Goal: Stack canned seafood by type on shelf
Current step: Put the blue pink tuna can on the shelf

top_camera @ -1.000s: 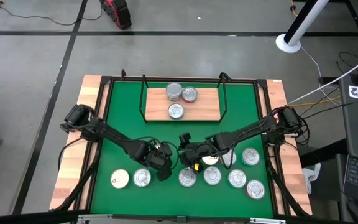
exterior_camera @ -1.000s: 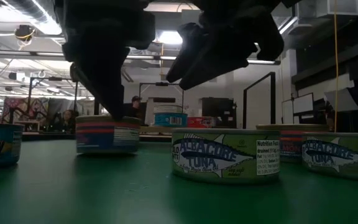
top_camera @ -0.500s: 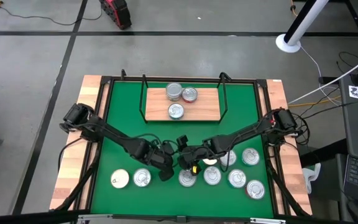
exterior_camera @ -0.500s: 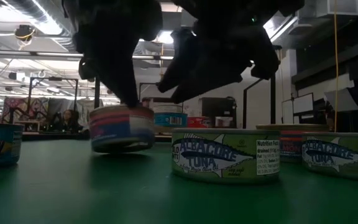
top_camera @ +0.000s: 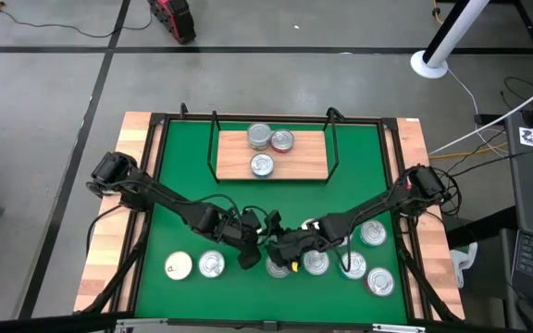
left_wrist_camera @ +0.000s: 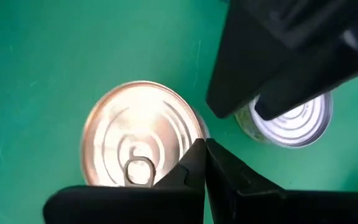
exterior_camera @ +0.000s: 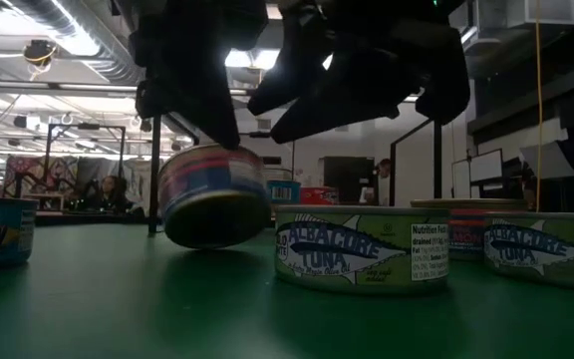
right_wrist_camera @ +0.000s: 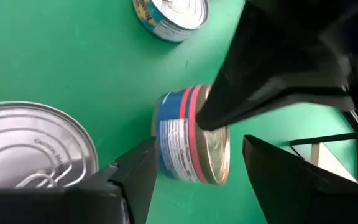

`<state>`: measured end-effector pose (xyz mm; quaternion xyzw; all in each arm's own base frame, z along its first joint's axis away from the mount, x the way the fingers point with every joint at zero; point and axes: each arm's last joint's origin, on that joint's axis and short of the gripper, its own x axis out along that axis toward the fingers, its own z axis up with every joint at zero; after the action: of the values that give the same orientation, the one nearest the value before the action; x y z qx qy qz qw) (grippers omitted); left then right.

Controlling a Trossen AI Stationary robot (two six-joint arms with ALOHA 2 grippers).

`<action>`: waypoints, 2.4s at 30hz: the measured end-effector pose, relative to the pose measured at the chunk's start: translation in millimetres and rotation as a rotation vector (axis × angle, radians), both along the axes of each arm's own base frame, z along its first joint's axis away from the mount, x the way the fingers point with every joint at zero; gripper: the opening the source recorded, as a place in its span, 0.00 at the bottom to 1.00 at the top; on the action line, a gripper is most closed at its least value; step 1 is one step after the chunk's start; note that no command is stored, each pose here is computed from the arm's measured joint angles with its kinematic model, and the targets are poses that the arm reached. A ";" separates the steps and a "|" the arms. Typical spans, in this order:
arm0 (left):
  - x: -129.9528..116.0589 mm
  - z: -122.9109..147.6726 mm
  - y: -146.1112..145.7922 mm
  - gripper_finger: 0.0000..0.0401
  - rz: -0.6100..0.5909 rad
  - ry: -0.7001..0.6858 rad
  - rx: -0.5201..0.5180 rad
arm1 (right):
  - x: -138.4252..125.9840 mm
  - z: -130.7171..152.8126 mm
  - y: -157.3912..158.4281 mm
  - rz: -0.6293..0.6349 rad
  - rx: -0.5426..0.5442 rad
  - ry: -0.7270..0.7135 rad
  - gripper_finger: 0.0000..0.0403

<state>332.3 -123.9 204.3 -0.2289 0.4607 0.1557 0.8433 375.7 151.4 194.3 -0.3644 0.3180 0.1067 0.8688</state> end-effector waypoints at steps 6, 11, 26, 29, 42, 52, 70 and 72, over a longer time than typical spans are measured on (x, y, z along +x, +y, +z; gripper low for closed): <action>-0.3 5.7 -0.2 0.00 0.000 -0.028 -0.012 | -2.5 -0.9 1.8 -0.065 -0.061 -0.024 0.58; -0.2 6.3 0.1 0.00 -0.003 -0.031 -0.011 | -2.5 -0.9 2.0 -0.063 -0.053 -0.024 0.58; -0.3 6.3 0.1 0.00 -0.004 -0.031 -0.011 | -2.8 -1.4 2.7 -0.081 0.009 -0.017 0.58; -0.3 6.3 0.1 0.00 -0.004 -0.030 -0.011 | -1.9 -4.1 3.1 -0.092 0.021 -0.015 0.58; -0.5 6.2 0.1 0.00 -0.004 -0.028 -0.011 | -0.4 -23.7 9.5 -0.119 -0.037 0.008 0.58; 0.4 6.2 2.3 0.00 0.003 -0.029 -0.011 | 2.9 -34.2 10.2 -0.149 -0.068 -0.002 0.58; -4.6 6.4 -18.3 0.08 -0.324 -0.022 0.022 | 2.7 -34.5 10.3 -0.140 -0.069 0.005 0.58; -6.2 6.4 -22.1 0.14 -0.366 -0.024 0.041 | 2.7 -34.5 10.3 -0.140 -0.069 0.006 0.58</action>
<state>326.1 -146.0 210.7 -0.1259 0.4814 0.0065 0.8674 378.4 161.7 159.9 -0.3707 0.3486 0.0357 0.8601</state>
